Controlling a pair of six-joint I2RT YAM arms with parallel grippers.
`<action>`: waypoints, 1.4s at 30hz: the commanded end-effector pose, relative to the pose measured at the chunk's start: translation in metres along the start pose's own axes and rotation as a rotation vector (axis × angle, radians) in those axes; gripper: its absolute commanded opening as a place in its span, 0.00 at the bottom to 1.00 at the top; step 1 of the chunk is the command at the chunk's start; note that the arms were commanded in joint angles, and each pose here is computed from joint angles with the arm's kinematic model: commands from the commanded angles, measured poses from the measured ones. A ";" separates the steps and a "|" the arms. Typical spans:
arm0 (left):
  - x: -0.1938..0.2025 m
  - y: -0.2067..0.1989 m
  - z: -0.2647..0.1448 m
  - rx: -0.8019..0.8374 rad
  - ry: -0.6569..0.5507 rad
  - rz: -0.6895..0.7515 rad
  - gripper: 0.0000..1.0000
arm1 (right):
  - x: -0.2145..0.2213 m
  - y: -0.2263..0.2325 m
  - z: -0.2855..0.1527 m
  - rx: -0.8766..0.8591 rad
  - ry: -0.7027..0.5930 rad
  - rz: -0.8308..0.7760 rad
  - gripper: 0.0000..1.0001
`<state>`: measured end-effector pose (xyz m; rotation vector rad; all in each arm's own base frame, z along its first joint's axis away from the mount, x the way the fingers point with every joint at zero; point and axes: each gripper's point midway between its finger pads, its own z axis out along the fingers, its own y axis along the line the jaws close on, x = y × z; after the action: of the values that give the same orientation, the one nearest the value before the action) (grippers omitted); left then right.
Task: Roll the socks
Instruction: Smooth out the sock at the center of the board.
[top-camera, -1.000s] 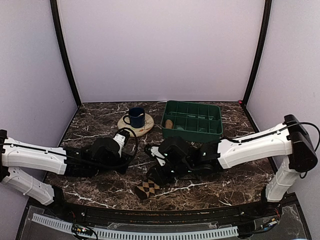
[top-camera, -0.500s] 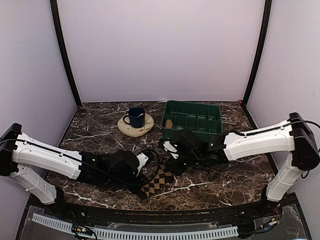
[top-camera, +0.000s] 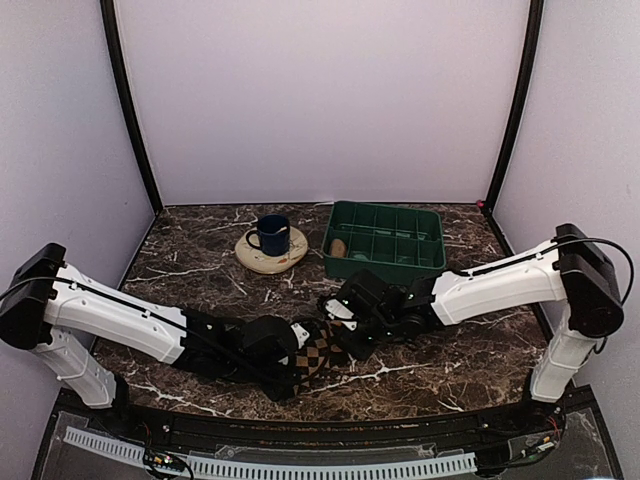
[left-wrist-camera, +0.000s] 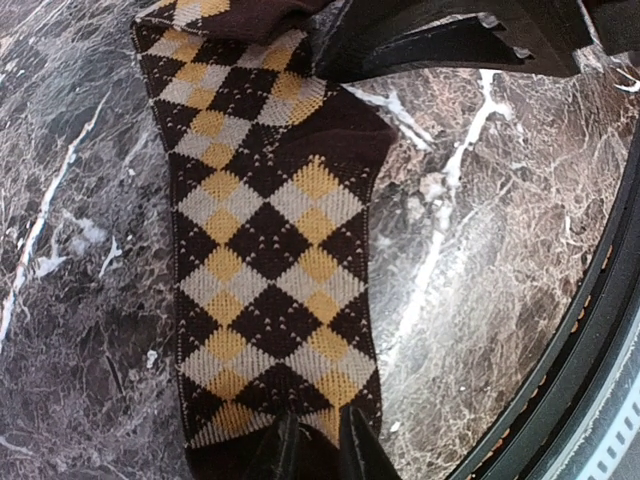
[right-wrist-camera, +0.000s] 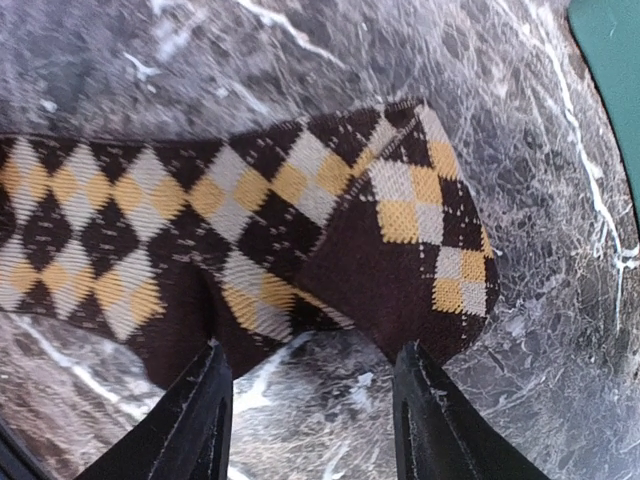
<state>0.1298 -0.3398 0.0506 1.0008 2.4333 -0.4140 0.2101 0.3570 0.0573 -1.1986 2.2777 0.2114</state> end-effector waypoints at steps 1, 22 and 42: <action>0.009 0.006 -0.002 -0.025 0.012 -0.022 0.17 | 0.000 -0.008 0.012 0.008 -0.007 -0.016 0.50; 0.030 0.018 0.013 -0.075 0.059 -0.039 0.13 | -0.019 -0.034 0.032 0.069 -0.013 -0.056 0.31; 0.028 0.062 0.006 -0.305 0.013 -0.013 0.14 | -0.022 -0.066 0.010 0.050 0.022 0.052 0.00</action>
<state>0.1480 -0.3027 0.0244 0.8864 2.4532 -0.1642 0.2741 0.3440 0.0452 -1.1867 2.2892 0.1099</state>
